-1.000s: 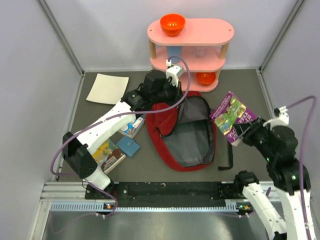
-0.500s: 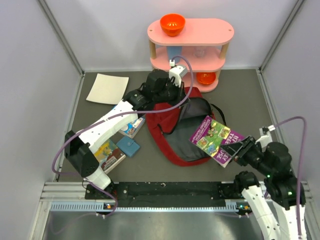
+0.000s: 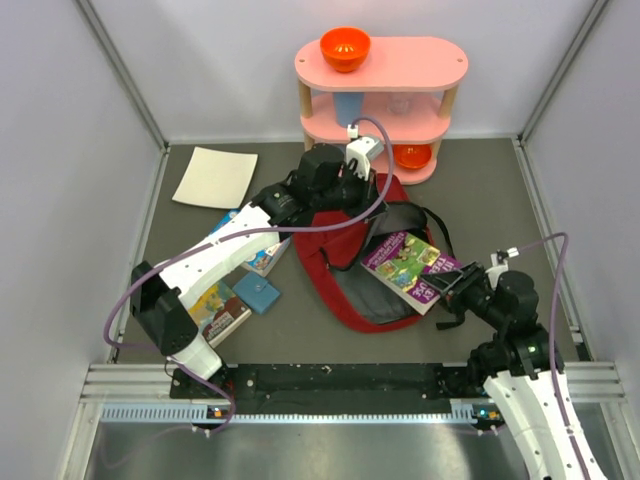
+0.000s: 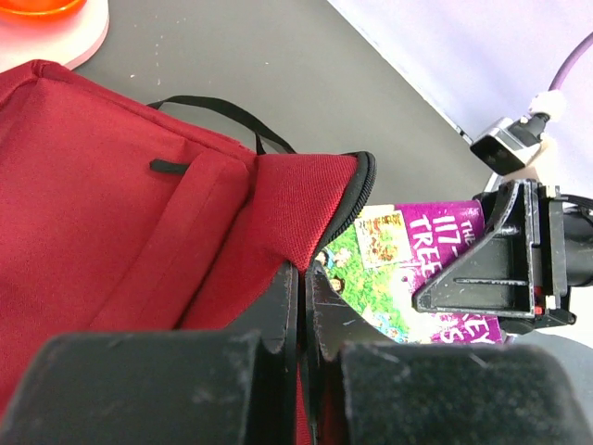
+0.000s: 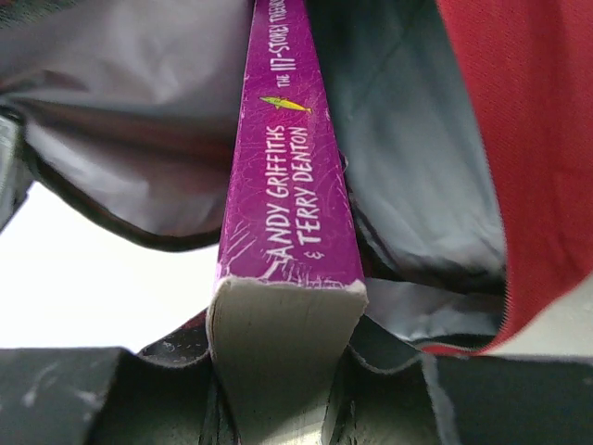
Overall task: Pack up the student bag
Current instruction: Place the book in the student bag.
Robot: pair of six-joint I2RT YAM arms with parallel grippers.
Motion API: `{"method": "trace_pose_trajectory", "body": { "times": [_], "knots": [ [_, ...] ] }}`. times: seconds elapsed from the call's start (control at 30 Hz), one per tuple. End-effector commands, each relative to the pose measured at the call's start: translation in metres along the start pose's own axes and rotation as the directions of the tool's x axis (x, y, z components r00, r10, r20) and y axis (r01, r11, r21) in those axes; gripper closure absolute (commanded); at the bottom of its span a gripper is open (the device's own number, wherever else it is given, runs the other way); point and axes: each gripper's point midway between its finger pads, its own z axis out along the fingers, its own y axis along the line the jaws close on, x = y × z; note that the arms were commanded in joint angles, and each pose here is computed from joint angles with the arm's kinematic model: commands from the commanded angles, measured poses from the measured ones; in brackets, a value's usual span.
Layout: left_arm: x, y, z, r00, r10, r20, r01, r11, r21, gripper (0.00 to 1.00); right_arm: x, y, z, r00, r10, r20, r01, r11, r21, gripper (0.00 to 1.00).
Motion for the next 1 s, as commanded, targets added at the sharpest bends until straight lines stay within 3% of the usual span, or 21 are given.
{"method": "trace_pose_trajectory", "body": {
  "times": [0.0,0.13,0.4,0.6,0.67,0.83,0.97],
  "knots": [
    [-0.045,-0.033,-0.02,0.987,0.033,0.154,-0.049,0.994,0.101,1.0,-0.023,0.065,0.0,0.997,0.015,0.082,0.006,0.968,-0.25,1.0],
    [-0.053,-0.036,-0.024,0.983,0.047,0.175,-0.065,0.993,0.098,1.0,-0.027,0.057,0.016,0.993,0.097,0.062,-0.081,0.972,-0.221,1.0],
    [-0.062,-0.036,-0.021,0.98,0.039,0.197,-0.059,0.994,0.096,1.0,-0.045,0.051,0.029,0.971,0.181,0.156,-0.148,0.968,-0.202,1.0],
    [-0.067,-0.04,-0.019,0.978,0.024,0.208,-0.049,0.992,0.114,1.0,-0.027,0.052,0.057,0.977,0.171,0.131,-0.149,0.975,-0.162,1.0],
    [-0.067,-0.041,-0.02,0.978,0.027,0.208,-0.052,0.992,0.114,1.0,-0.018,0.064,0.065,0.981,0.159,0.11,-0.131,0.965,-0.229,1.0],
    [-0.067,-0.042,-0.023,0.978,0.022,0.21,-0.048,0.992,0.117,1.0,-0.028,0.076,0.074,0.959,0.201,0.201,-0.127,0.935,-0.331,1.0],
    [-0.067,-0.045,-0.024,0.978,0.014,0.207,-0.042,0.99,0.131,1.0,-0.026,0.083,0.091,0.956,0.241,0.168,-0.16,0.906,-0.392,1.0]
  ]
}}
